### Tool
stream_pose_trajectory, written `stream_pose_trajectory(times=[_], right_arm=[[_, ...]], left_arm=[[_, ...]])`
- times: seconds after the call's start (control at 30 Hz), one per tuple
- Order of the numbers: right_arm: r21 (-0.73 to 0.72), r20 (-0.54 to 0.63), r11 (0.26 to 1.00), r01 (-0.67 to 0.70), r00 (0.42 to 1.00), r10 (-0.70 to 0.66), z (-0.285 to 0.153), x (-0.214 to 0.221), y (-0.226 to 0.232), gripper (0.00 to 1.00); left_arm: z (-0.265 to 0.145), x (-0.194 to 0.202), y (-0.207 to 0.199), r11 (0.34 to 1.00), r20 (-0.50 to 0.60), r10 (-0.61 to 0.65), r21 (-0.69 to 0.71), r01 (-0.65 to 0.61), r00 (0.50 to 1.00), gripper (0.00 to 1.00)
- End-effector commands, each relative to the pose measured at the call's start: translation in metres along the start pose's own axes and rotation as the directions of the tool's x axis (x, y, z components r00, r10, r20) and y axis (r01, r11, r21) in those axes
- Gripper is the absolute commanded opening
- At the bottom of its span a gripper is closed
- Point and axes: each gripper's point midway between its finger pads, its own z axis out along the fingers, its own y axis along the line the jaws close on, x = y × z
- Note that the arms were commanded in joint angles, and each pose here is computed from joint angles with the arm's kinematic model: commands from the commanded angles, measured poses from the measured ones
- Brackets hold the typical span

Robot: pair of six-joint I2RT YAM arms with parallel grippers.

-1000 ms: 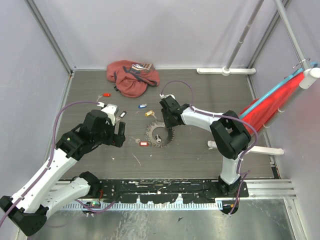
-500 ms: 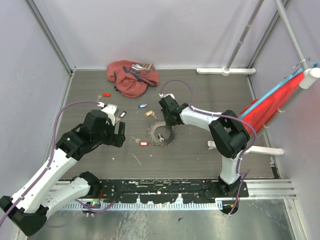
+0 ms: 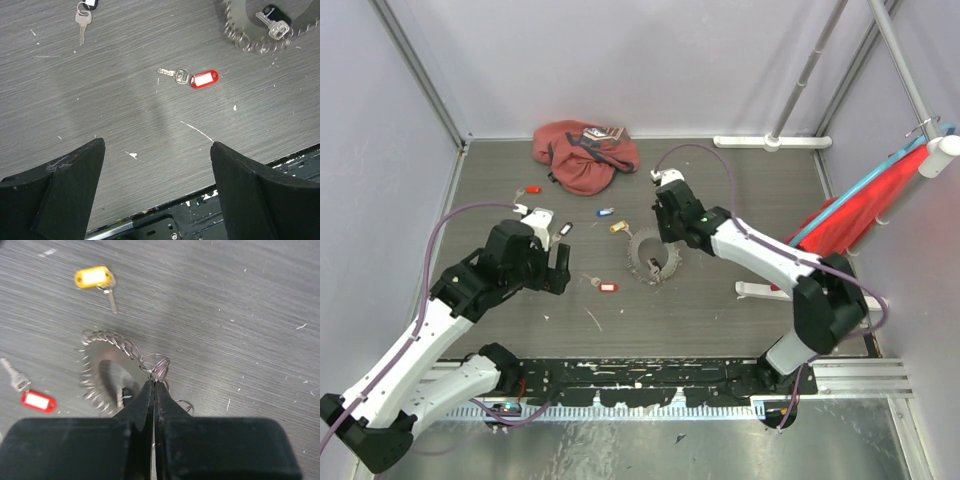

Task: Put the keys on the keyring
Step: Pick up the keyring from the center of the board.

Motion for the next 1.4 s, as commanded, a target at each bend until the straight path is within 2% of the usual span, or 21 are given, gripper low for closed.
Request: stream_pose_trajectory(times=[0.0,0.17,0.33,0.47,0.6,0.73,0.9,1.07,1.13,1.3,1.37], right_arm=[[-0.102,0.125,0.994,0.043,0.992,-0.030,-0.036,-0.028,0.009,0.01],[-0.252,0.206,0.958,0.136,0.975,-0.084,-0.073,-0.035,0.028,0.01],[-0.384,0.330,0.889,0.249,0.936,-0.120,-0.118,-0.045,0.046,0.01],[-0.438,0.449,0.836,0.331,0.886,-0.115,-0.156,-0.055,0.055,0.01],[-0.447,0.520,0.817,0.364,0.849,-0.093,-0.182,-0.065,0.057,0.01],[-0.501,0.575,0.743,0.444,0.812,-0.097,-0.208,-0.067,0.070,0.01],[-0.473,0.682,0.678,0.563,0.721,-0.123,-0.239,-0.074,0.075,0.01],[-0.372,0.799,0.591,0.716,0.571,-0.189,-0.269,-0.073,0.076,0.01],[-0.355,0.826,0.541,0.762,0.527,-0.202,-0.280,-0.071,0.080,0.01],[-0.357,0.836,0.413,0.838,0.484,-0.259,-0.291,-0.062,0.088,0.01],[-0.353,0.841,0.362,0.863,0.462,-0.280,-0.295,-0.058,0.091,0.01]], left_arm=[[-0.003,-0.005,-0.001,1.000,0.049,0.007,0.017,-0.008,0.999,0.94],[-0.017,-0.021,-0.014,0.994,0.166,-0.009,0.107,-0.009,0.986,1.00],[-0.039,-0.043,-0.027,0.979,0.326,-0.066,0.205,-0.002,0.943,0.98],[-0.055,-0.056,-0.035,0.966,0.411,-0.090,0.258,-0.021,0.907,0.98],[-0.061,-0.070,-0.043,0.954,0.450,-0.097,0.296,-0.046,0.888,0.98],[-0.064,-0.082,-0.059,0.930,0.452,-0.098,0.359,-0.080,0.887,0.98],[-0.078,-0.099,-0.081,0.879,0.499,-0.073,0.442,-0.181,0.863,0.99],[-0.091,-0.109,-0.100,0.816,0.545,-0.020,0.494,-0.302,0.838,0.89],[-0.095,-0.112,-0.107,0.785,0.566,0.005,0.508,-0.354,0.824,0.88],[-0.111,-0.125,-0.122,0.715,0.630,0.043,0.522,-0.464,0.776,0.88],[-0.119,-0.129,-0.126,0.689,0.655,0.054,0.522,-0.503,0.753,0.85]])
